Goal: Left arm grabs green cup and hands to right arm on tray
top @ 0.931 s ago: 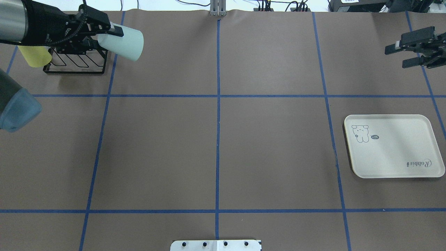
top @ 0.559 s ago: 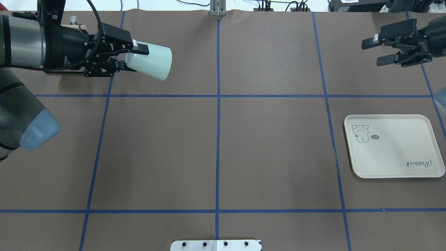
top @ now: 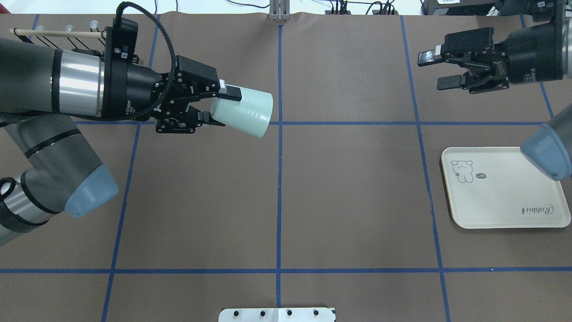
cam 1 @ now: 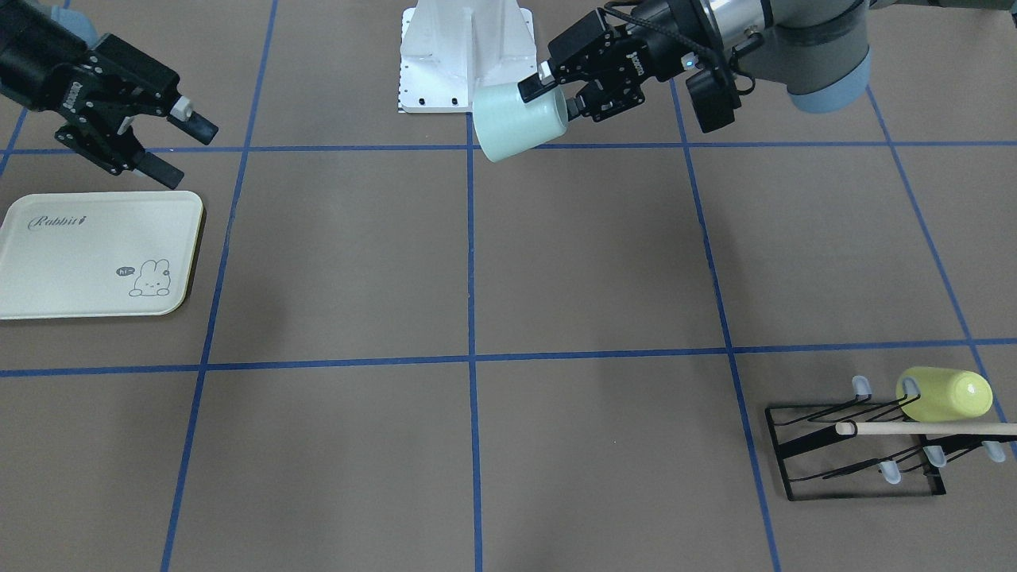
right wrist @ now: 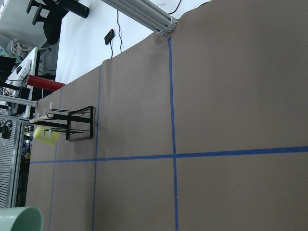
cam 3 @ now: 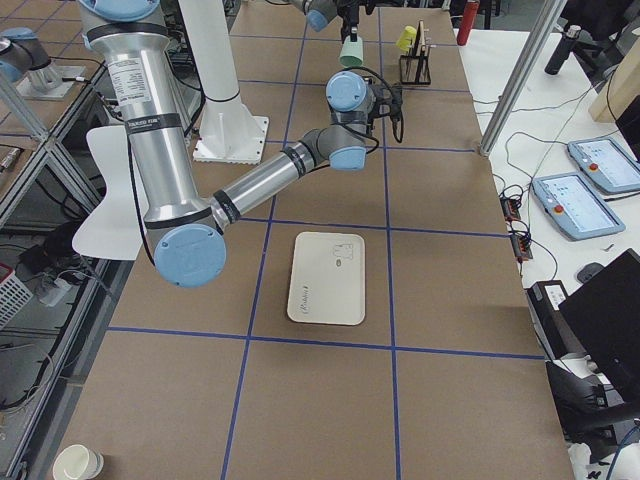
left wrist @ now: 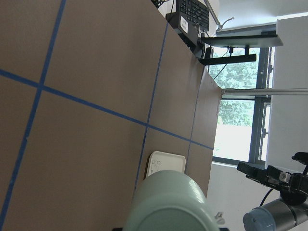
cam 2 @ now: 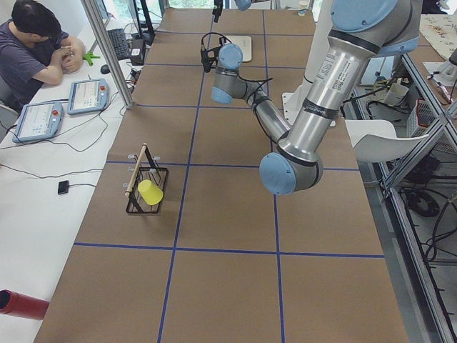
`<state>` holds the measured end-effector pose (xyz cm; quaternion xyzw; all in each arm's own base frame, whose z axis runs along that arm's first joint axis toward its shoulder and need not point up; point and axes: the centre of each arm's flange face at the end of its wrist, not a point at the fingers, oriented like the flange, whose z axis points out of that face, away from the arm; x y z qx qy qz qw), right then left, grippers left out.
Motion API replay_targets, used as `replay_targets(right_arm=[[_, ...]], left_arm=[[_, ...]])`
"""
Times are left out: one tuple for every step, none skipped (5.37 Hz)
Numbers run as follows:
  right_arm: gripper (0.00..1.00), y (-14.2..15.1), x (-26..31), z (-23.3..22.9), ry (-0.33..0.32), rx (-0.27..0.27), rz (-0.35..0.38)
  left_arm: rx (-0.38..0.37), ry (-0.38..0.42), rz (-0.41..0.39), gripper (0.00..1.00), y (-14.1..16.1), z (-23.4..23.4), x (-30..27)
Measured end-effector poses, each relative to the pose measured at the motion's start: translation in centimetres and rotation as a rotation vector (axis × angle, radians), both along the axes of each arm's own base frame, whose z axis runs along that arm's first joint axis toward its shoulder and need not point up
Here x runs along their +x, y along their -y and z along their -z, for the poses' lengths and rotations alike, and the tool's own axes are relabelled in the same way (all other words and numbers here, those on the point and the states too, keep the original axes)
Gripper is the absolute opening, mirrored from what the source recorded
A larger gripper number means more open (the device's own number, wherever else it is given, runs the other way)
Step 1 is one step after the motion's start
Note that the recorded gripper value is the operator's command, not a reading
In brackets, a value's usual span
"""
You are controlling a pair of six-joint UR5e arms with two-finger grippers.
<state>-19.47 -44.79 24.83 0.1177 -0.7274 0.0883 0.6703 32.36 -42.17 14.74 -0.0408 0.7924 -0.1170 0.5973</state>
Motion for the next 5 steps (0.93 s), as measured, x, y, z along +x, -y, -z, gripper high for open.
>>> replay_targets(right_arm=[[0.99,-2.1,-1.6,1.1,0.106,0.050,0.014],[0.99,-3.3,-2.5,2.2,0.198,0.058,0.038],[0.99,-3.8,-3.3,4.2,0.266,0.052,0.061],[0.99,-4.4,-3.7,5.9,0.322,0.050,0.088],[0.99,-5.4,-3.9,6.5,0.411,0.055,0.108]], left_arm=[[-0.021,-0.015,-0.032,0.15,-0.7,0.8,0.7],[-0.033,-0.030,-0.059,0.15,-1.4,1.7,1.4],[-0.069,-0.061,-0.089,0.15,-1.9,3.2,1.6],[-0.122,-0.124,-0.126,0.15,-2.5,4.8,1.1],[-0.170,-0.198,-0.163,0.15,-3.0,5.5,0.3]])
